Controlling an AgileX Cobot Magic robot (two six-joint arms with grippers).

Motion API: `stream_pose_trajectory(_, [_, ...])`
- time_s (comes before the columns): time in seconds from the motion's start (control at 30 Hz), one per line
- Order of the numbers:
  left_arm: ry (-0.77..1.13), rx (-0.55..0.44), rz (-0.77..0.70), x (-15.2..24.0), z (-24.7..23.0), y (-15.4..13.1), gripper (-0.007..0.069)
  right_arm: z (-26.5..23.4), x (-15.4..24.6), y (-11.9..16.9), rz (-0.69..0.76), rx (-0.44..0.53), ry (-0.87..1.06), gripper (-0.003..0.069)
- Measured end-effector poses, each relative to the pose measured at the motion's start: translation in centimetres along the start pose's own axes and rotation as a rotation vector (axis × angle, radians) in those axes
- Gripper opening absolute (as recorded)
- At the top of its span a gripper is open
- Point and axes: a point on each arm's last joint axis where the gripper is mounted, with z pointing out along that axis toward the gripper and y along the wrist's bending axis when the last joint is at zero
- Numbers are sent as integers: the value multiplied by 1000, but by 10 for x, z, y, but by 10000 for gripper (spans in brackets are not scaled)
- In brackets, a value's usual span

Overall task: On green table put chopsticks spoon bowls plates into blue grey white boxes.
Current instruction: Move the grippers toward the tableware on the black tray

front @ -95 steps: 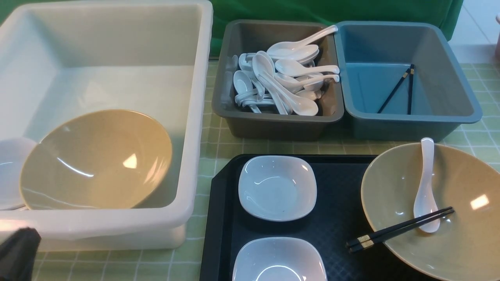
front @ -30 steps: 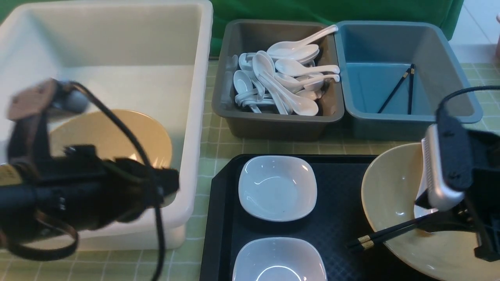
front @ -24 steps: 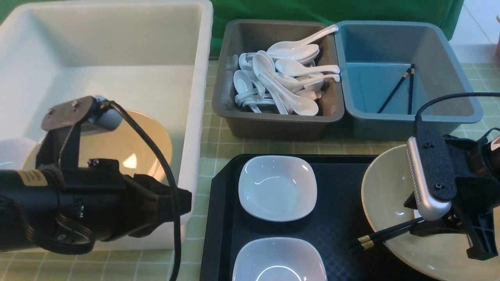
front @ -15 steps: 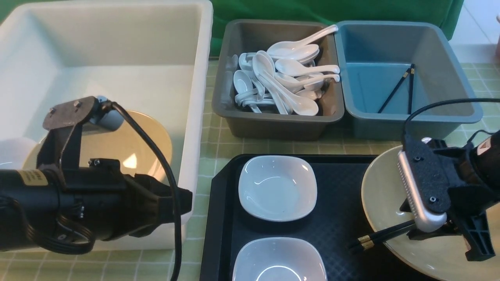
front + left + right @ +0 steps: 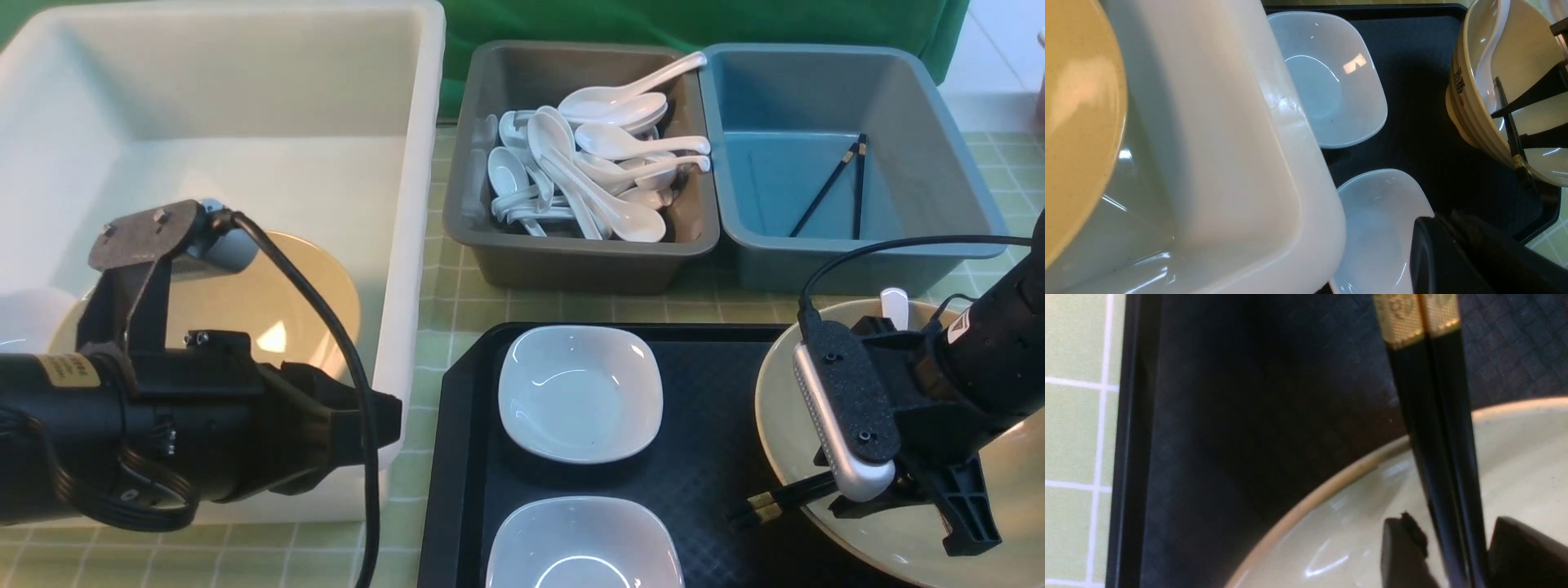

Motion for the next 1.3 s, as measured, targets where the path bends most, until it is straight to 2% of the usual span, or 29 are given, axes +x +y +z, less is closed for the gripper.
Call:
stream_pose_trajectory(0.17, [0,0,0,0,0,0,-2,0,0,0,0,2,0,172])
stream_pose_trajectory(0.27, [0,0,0,0,0,0,-2,0,0,-1,-1,4,-1,132])
stream_pose_trajectory(0.67, [0,0,1,0,0,0,-2,-1,-1,0,-1,-9,-1,131])
stream_pose_trajectory(0.9, [-2,0,1,0,0,0,-2,-12,-6,-4,65,-33,-8,131])
stream_pose_trajectory(1.1, [-12,-3,1,-1,0,0,-2,-32,-16,-15,113,-21,-24,131])
stream_pose_trajectory(1.3, [-23,-6,1,-2,0,1,-2,-51,-25,-26,172,30,-45,131])
